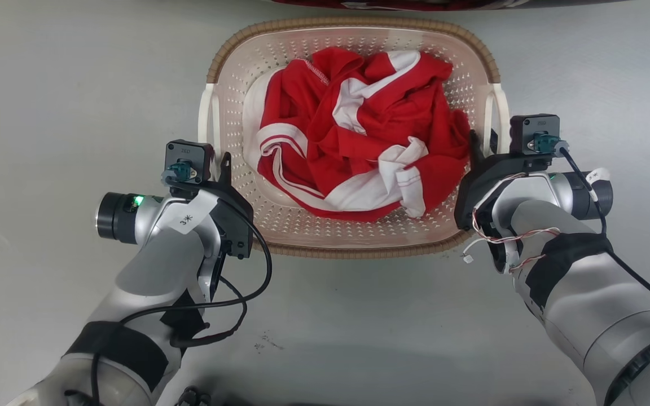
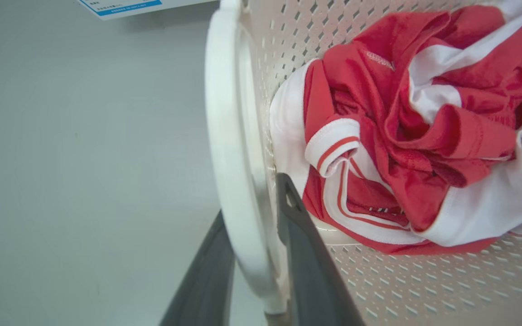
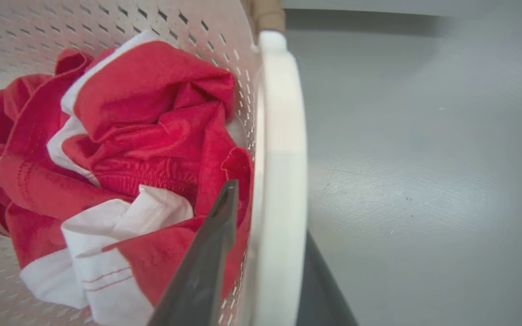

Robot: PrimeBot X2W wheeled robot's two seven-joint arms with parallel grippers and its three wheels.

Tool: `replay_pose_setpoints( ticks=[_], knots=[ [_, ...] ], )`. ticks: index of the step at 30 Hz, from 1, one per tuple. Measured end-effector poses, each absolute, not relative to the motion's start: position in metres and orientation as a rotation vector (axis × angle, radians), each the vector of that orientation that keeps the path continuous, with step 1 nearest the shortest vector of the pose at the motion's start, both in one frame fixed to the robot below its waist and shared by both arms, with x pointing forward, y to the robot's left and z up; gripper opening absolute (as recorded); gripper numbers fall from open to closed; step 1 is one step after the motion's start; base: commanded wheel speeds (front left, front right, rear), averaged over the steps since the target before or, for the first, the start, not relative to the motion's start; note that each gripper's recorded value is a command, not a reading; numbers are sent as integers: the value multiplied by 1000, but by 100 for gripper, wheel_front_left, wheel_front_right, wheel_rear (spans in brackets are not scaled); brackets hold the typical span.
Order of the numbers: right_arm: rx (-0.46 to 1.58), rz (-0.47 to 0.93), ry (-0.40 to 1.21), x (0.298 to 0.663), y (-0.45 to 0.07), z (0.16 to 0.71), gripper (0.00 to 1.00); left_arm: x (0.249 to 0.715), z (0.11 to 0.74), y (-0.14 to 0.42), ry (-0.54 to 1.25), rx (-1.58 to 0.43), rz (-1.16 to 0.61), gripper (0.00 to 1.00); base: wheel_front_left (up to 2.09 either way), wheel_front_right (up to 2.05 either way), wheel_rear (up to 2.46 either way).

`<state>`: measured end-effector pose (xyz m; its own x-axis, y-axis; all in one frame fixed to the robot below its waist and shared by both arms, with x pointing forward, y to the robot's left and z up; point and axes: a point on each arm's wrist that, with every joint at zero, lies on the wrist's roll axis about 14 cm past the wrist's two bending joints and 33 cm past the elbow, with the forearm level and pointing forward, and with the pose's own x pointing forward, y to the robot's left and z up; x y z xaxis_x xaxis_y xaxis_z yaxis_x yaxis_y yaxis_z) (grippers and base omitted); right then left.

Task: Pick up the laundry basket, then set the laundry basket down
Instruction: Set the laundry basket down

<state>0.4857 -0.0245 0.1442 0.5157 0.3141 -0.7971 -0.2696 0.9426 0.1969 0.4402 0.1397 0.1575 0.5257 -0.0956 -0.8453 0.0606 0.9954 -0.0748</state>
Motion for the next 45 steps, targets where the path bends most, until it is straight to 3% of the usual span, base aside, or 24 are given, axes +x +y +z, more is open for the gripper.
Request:
replay_pose_setpoints(
  ticks=[2, 3, 4, 6, 7, 25, 45],
  knots=[
    [47, 357, 960, 486, -23, 145, 56, 441, 158, 141, 1012, -33, -87, 33, 0, 0, 0],
    [47, 359, 959, 486, -23, 145, 73, 441, 158, 141, 1012, -33, -87, 40, 0, 0, 0],
    [47, 362, 957, 486, -21, 146, 99, 441, 159, 140, 1005, -35, -88, 49, 0, 0, 0],
    [48, 365, 954, 487, -20, 147, 100, 442, 159, 138, 1003, -38, -89, 87, 0, 0, 0],
    [48, 365, 953, 487, -20, 147, 100, 442, 159, 138, 1003, -38, -89, 100, 0, 0, 0],
    [29, 341, 900, 498, -29, 166, 100, 451, 176, 143, 957, -52, -55, 100, 0, 0, 0],
    [47, 318, 717, 537, -38, 240, 100, 493, 237, 142, 775, -104, -55, 100, 0, 0, 0]
  ],
)
